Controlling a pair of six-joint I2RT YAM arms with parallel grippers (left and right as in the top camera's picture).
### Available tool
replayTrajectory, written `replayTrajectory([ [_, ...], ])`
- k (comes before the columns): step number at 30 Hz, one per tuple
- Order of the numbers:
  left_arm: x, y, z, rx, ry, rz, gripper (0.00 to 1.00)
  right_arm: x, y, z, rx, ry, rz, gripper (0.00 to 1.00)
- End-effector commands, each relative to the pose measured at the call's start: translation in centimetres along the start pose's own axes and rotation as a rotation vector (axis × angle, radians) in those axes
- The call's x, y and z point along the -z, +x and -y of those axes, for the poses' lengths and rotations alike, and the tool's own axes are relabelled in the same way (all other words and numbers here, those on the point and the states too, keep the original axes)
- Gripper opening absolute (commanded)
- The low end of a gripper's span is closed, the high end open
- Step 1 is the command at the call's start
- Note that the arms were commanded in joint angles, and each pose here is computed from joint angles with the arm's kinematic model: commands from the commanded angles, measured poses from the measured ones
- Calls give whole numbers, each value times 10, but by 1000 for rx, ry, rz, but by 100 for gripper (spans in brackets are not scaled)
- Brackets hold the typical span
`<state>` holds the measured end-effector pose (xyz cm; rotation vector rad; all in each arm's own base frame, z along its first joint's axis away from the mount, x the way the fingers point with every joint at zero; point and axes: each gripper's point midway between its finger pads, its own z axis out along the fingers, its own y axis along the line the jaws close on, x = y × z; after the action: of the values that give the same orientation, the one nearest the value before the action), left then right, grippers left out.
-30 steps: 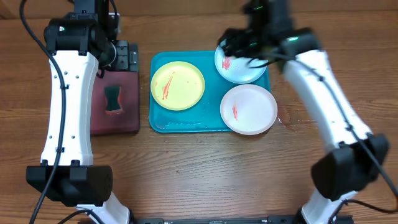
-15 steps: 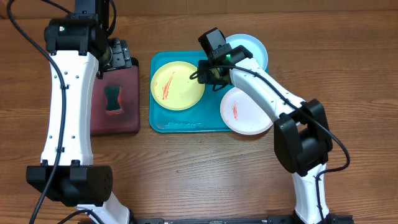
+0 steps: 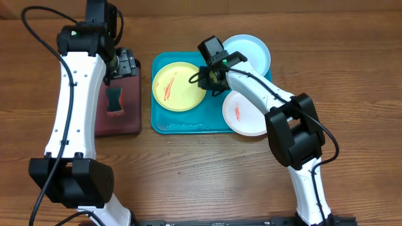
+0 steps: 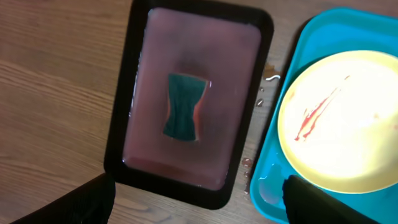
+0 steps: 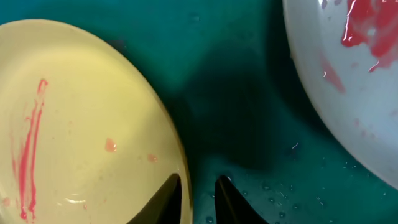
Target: Clean dirty plates on tray and stack at the side
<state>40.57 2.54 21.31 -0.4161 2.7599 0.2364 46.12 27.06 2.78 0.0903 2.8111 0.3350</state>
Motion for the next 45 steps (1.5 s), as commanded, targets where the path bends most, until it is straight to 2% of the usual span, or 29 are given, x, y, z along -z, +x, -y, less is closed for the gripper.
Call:
replayTrajectory([
  [1, -7, 5, -3, 23, -23, -8, 86, -3, -4, -3, 1, 5, 18, 19],
  [25, -36, 16, -14, 38, -56, -78, 85, -21, 15, -10, 23, -6, 13, 4],
  [31, -54, 22, -11, 26, -70, -126, 84, -30, 25, -3, 1, 5, -4, 4],
  [35, -69, 26, -9, 17, -77, -166, 81, -29, 26, -2, 1, 7, -7, 4],
  [45, -113, 41, -15, -34, -109, -291, 66, -29, 27, -1, 1, 11, -11, 4],
])
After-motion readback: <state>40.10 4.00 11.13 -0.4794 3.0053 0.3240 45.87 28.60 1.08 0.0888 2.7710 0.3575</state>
